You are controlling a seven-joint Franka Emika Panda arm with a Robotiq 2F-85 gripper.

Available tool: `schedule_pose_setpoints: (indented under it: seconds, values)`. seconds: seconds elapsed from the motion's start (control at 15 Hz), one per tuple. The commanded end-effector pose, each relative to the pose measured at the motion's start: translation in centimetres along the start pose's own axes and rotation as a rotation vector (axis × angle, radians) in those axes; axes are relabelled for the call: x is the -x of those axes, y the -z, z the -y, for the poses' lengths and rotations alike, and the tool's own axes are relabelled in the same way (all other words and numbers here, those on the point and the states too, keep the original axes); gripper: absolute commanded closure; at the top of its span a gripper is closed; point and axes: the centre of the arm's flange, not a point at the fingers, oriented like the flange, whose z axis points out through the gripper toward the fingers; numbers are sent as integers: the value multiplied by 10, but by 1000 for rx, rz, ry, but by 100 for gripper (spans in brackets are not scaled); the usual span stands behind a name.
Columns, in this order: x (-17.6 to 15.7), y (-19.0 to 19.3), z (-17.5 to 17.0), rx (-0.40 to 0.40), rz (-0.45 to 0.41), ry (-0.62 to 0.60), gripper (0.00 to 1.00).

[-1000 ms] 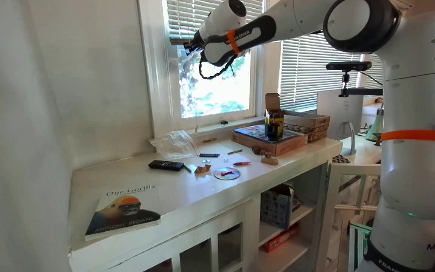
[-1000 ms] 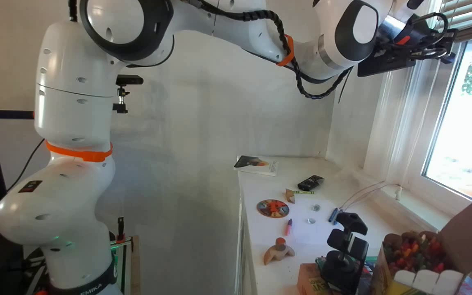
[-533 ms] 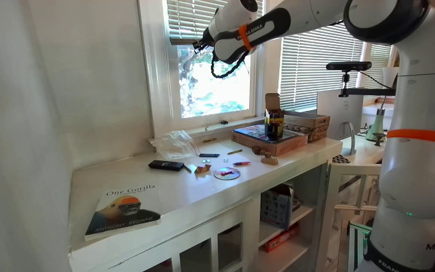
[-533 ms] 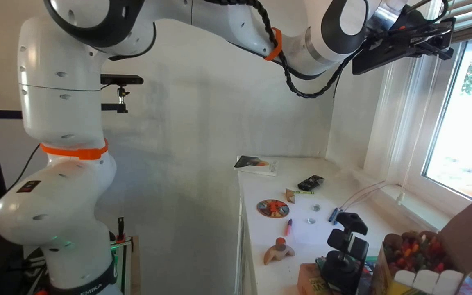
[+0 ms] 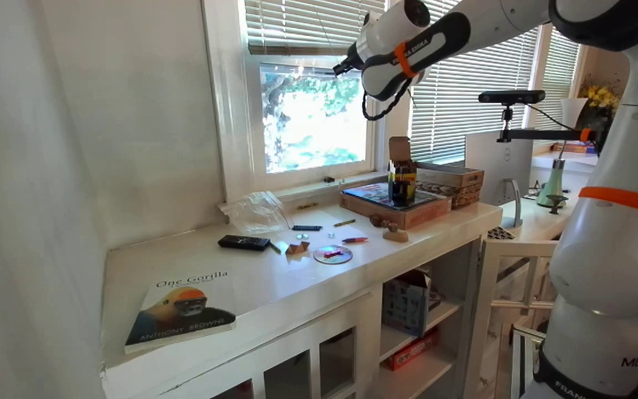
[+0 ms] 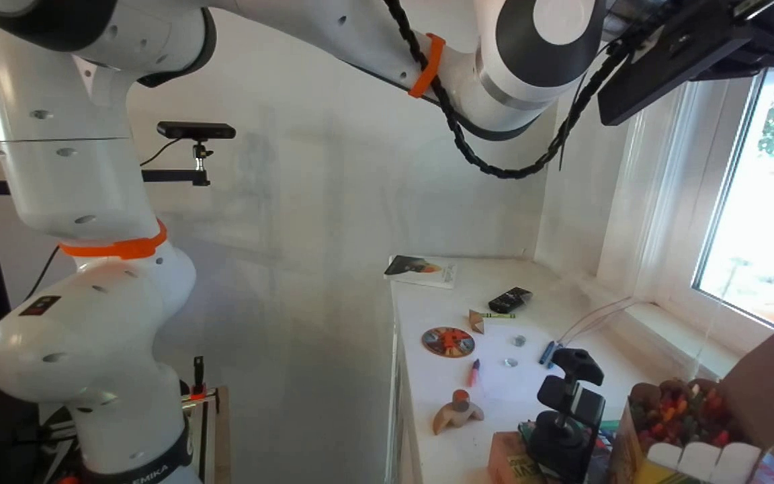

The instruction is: Close the blinds

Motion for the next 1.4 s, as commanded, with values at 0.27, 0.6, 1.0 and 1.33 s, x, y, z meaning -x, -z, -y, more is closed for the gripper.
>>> schedule_pose_setpoints:
  seconds: [0.27, 0.6, 1.0, 1.33]
  values:
    - [25, 1, -28, 83, 11, 19, 100]
    - [-42, 4, 6, 39, -109, 16, 100]
    - [-107, 7, 7, 61, -234, -5, 100]
    - [-148, 2, 3, 71, -316, -23, 100]
